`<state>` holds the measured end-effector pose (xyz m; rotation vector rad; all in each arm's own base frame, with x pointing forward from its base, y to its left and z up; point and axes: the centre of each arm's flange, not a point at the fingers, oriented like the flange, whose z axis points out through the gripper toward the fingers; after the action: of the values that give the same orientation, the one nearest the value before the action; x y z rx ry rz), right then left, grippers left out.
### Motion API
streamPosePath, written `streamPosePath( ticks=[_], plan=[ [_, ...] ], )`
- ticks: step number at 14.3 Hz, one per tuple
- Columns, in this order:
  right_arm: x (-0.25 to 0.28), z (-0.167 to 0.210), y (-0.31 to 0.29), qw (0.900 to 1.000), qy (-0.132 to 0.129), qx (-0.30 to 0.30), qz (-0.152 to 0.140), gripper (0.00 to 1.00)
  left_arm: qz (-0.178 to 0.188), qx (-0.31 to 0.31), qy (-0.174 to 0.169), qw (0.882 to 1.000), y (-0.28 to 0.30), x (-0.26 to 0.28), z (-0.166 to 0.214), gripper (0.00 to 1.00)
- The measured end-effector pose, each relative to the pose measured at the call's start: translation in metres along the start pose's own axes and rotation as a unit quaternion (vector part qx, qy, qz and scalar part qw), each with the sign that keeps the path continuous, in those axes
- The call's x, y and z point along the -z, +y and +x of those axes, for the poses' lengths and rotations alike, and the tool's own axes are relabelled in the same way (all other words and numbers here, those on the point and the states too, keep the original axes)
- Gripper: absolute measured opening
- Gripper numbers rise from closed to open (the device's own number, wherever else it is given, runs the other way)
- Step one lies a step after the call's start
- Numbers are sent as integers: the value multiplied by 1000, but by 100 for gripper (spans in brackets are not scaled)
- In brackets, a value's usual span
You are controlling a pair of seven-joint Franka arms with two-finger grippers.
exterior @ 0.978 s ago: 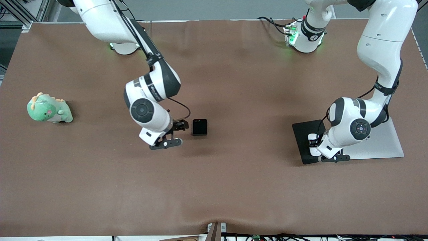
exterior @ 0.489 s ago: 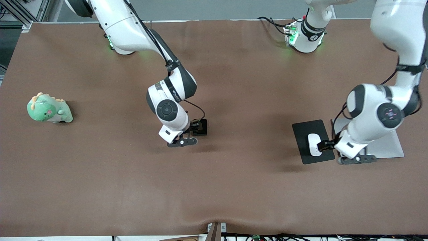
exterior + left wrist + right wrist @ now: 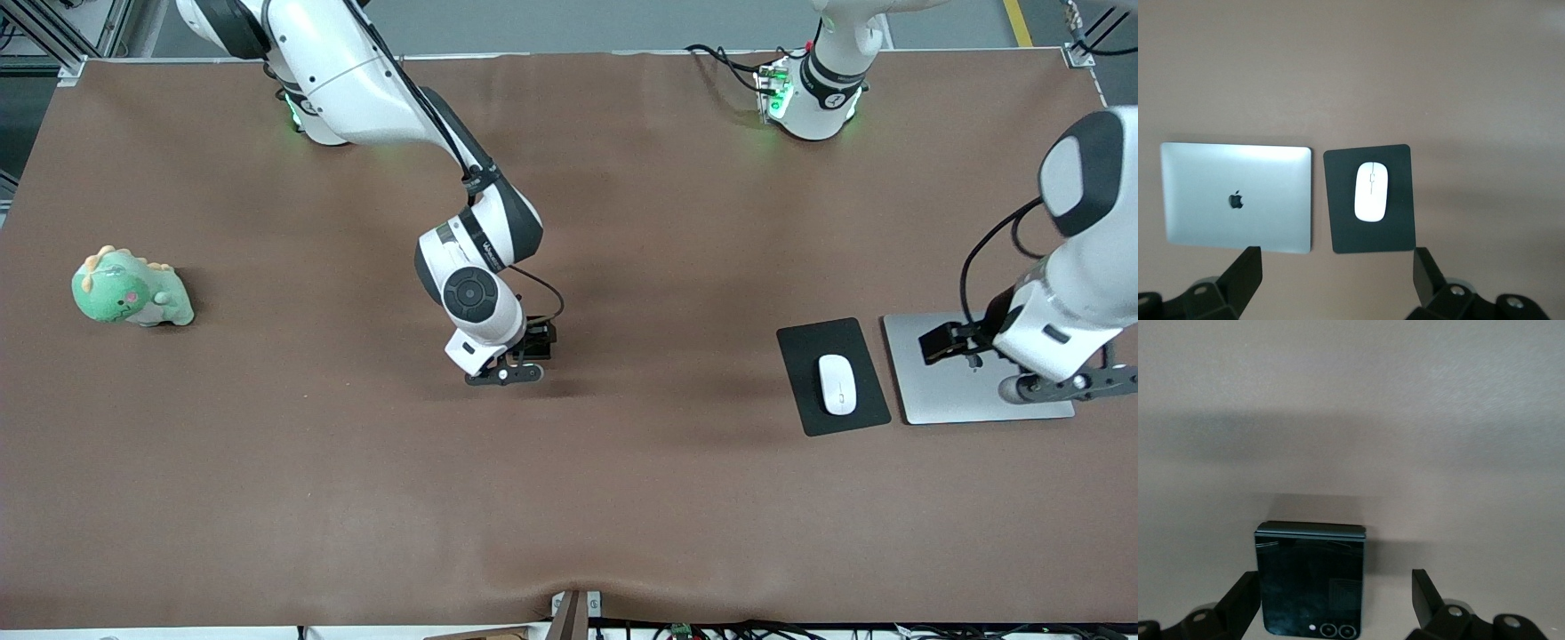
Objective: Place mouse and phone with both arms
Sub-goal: 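Grasp the black phone with the right gripper while the left gripper withdraws, then lift and carry the phone with the right gripper toward the plush toy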
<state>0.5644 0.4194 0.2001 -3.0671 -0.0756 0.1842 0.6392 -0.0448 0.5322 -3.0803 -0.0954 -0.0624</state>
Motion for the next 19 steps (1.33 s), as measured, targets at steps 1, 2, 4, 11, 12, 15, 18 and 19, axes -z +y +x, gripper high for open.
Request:
streamPosePath(
  ticks=[1, 2, 4, 11, 12, 15, 18, 19],
  plan=[
    [-3, -1, -3, 1000, 1, -2, 0, 100, -1, 0, -2, 1000, -1, 14, -7, 100],
    [-7, -2, -6, 1000, 2, -3, 0, 100, -2, -3, -4, 1000, -1, 26, -15, 100],
    [-15, -5, -12, 1000, 5, -8, 0, 100, 0, -9, -8, 1000, -3, 48, -29, 100],
    [-26, -14, -27, 1000, 2, -3, -4, 95, -7, -12, -23, 1000, -1, 92, -66, 100],
    [-27, -17, -30, 1000, 2, 0, -5, 85, -9, -13, -25, 1000, 1, 91, -68, 100],
    [-26, -17, -33, 1000, 4, 3, -5, 79, -7, -21, -29, 999, 10, 90, -76, 100],
    [-14, -10, -32, 1000, -1, 0, -10, 79, -6, -24, -28, 999, 13, 93, -82, 100],
    [-6, -8, -31, 1000, -10, -1, -15, 79, -6, -25, -27, 999, 14, 94, -83, 100]
  ],
)
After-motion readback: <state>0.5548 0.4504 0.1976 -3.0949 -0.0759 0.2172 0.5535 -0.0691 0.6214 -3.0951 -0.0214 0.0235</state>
